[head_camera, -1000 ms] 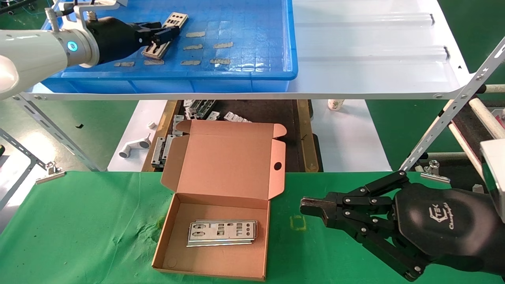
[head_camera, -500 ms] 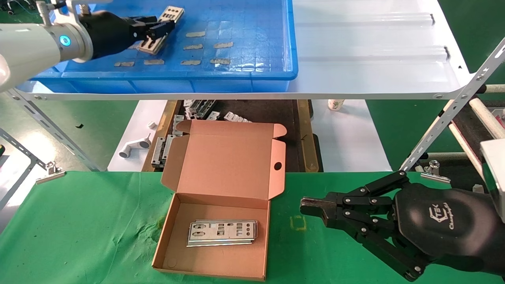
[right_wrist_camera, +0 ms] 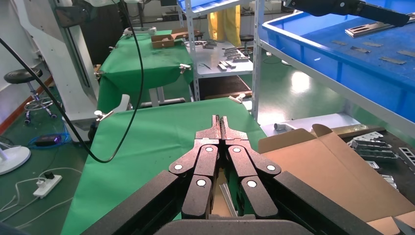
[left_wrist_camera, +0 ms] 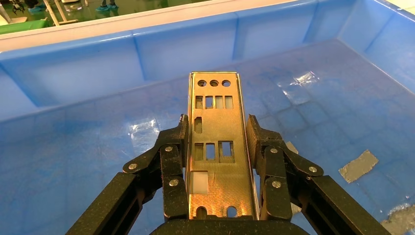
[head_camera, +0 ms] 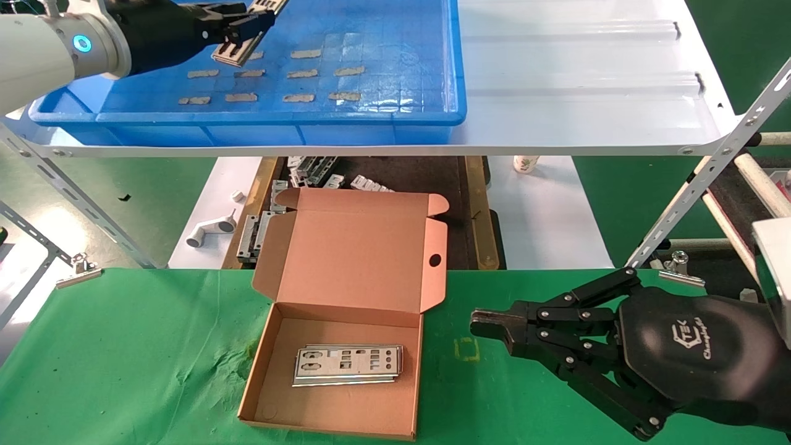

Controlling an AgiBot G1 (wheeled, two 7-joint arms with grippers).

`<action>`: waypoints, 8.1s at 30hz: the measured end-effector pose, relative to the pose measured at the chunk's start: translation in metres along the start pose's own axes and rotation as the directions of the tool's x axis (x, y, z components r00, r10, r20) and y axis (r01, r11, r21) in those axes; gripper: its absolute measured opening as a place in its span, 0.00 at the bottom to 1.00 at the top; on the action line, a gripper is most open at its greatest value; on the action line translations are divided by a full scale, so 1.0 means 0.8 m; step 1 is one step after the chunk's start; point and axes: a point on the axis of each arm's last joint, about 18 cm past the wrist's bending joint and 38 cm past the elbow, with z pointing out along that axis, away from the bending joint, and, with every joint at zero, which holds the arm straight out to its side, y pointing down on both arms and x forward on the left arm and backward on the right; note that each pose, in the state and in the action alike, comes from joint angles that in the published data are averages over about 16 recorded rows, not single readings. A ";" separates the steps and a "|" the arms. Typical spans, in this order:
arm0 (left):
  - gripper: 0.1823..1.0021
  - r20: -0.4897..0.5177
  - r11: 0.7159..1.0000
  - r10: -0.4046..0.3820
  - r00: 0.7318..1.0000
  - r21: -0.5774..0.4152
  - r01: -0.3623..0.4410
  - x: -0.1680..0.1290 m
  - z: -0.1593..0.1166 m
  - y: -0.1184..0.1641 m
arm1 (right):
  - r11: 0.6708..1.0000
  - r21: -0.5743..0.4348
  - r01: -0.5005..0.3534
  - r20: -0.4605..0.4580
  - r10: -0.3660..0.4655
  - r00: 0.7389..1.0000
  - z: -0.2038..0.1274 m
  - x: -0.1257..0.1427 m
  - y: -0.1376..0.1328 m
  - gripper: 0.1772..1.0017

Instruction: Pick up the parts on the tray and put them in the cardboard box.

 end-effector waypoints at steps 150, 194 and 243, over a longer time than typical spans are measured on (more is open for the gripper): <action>0.29 -0.820 0.678 0.516 0.249 0.213 -0.703 0.205 -0.120 0.300 | 1.000 0.000 0.000 0.000 0.000 1.000 0.000 0.000 0.000 0.02; 0.94 -0.785 0.924 0.339 0.519 0.172 -0.343 0.194 -0.170 0.237 | 1.000 0.000 0.000 0.000 0.000 1.000 0.000 0.000 0.000 0.09; 1.00 -0.834 0.979 0.186 0.520 0.200 -0.029 0.178 -0.334 0.128 | 1.000 0.000 0.000 -0.001 0.000 1.000 0.000 0.000 0.000 0.99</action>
